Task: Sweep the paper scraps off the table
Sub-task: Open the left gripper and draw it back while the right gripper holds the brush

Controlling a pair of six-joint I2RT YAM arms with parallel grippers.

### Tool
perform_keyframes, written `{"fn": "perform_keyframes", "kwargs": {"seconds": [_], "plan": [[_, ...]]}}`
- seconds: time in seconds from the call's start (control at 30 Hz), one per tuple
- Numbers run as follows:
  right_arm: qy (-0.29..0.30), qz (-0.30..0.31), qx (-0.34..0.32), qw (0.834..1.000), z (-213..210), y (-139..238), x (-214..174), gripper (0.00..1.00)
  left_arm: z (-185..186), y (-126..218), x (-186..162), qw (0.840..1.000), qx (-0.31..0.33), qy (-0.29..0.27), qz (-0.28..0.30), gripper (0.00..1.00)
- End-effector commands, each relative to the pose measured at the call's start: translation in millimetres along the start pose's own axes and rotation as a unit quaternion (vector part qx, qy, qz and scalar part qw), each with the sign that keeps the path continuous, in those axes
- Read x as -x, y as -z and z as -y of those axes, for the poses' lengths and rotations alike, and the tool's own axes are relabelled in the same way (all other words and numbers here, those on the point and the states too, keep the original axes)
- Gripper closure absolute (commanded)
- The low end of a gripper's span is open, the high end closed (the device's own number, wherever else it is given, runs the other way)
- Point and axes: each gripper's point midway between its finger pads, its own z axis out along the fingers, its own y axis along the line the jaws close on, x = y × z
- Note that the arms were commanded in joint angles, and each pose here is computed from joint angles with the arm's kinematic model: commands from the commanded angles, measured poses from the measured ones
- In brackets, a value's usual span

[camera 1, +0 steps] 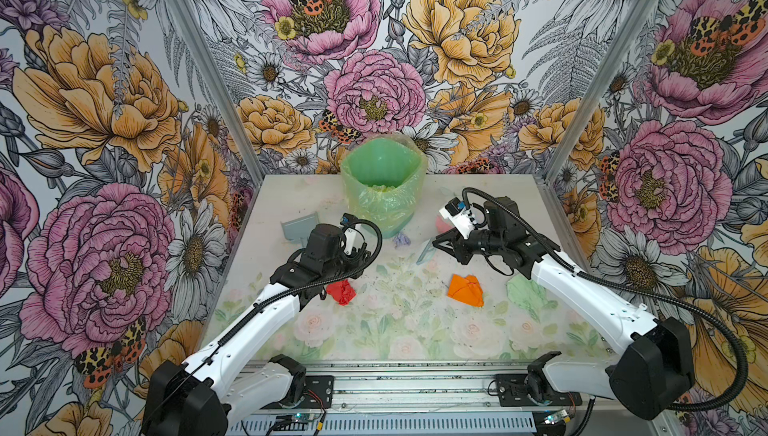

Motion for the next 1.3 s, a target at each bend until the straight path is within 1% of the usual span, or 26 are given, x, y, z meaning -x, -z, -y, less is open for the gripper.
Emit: {"fn": "perform_keyframes", "kwargs": {"seconds": [0.0, 0.1, 0.27, 0.4, 0.47, 0.53, 0.67, 0.8, 0.9, 1.03, 1.07, 1.13, 1.2, 1.23, 1.27], "plan": [[-0.027, 0.034, -0.101, 0.994, 29.6, 14.1, 10.8, 1.0, -7.2, 7.9, -9.9, 0.998, 0.037, 0.055, 0.004, 0.44], [-0.063, 0.049, -0.161, 0.984, 47.4, 24.7, 13.3, 1.0, -10.9, 13.9, -16.5, 0.996, 0.056, 0.074, 0.009, 0.41], [-0.124, 0.074, -0.219, 0.965, 63.6, 37.9, 18.3, 1.0, -17.7, 18.8, -19.9, 0.992, 0.075, 0.1, 0.022, 0.39], [-0.16, 0.088, -0.229, 0.956, 64.8, 42.7, 20.1, 1.0, -20.4, 17.2, -25.2, 0.99, 0.084, 0.116, 0.014, 0.38], [-0.167, 0.089, -0.236, 0.953, 65.9, 43.4, 18.4, 1.0, -22.8, 16.2, -30.6, 0.988, 0.091, 0.128, 0.005, 0.38], [-0.17, 0.091, -0.242, 0.951, 66.3, 44.9, 16.1, 1.0, -29.4, 16.5, -38.1, 0.982, 0.112, 0.15, -0.006, 0.38], [-0.172, 0.09, -0.246, 0.95, 65.0, 46.0, 11.3, 1.0, -33.8, 13.2, -56.1, 0.974, 0.126, 0.188, -0.031, 0.38], [-0.167, 0.088, -0.244, 0.951, 62.1, 47.0, 7.6, 1.0, -34.0, 8.1, -71.5, 0.967, 0.127, 0.217, -0.048, 0.38], [-0.161, 0.088, -0.245, 0.952, 61.0, 48.2, 6.6, 1.0, -36.7, 7.7, -76.0, 0.964, 0.134, 0.225, -0.049, 0.38], [-0.159, 0.085, -0.245, 0.952, 61.5, 47.6, 4.6, 1.0, -46.1, 11.6, -72.7, 0.958, 0.146, 0.242, -0.039, 0.38], [-0.16, 0.084, -0.245, 0.953, 61.6, 47.2, 4.2, 1.0, -56.6, 14.5, -70.7, 0.953, 0.167, 0.251, -0.028, 0.38], [-0.161, 0.082, -0.243, 0.953, 61.5, 45.8, 2.7, 1.0, -71.1, 18.4, -67.5, 0.944, 0.186, 0.272, -0.014, 0.36], [-0.161, 0.081, -0.244, 0.953, 61.6, 45.3, 1.6, 1.0, -84.4, 23.6, -62.8, 0.937, 0.208, 0.28, 0.0, 0.36], [-0.162, 0.08, -0.245, 0.953, 61.7, 45.0, 0.9, 1.0, -91.8, 26.7, -60.9, 0.933, 0.22, 0.287, 0.007, 0.35], [-0.162, 0.08, -0.245, 0.953, 61.9, 44.7, 0.5, 1.0, -98.2, 29.4, -59.0, 0.928, 0.231, 0.293, 0.015, 0.31]]}}
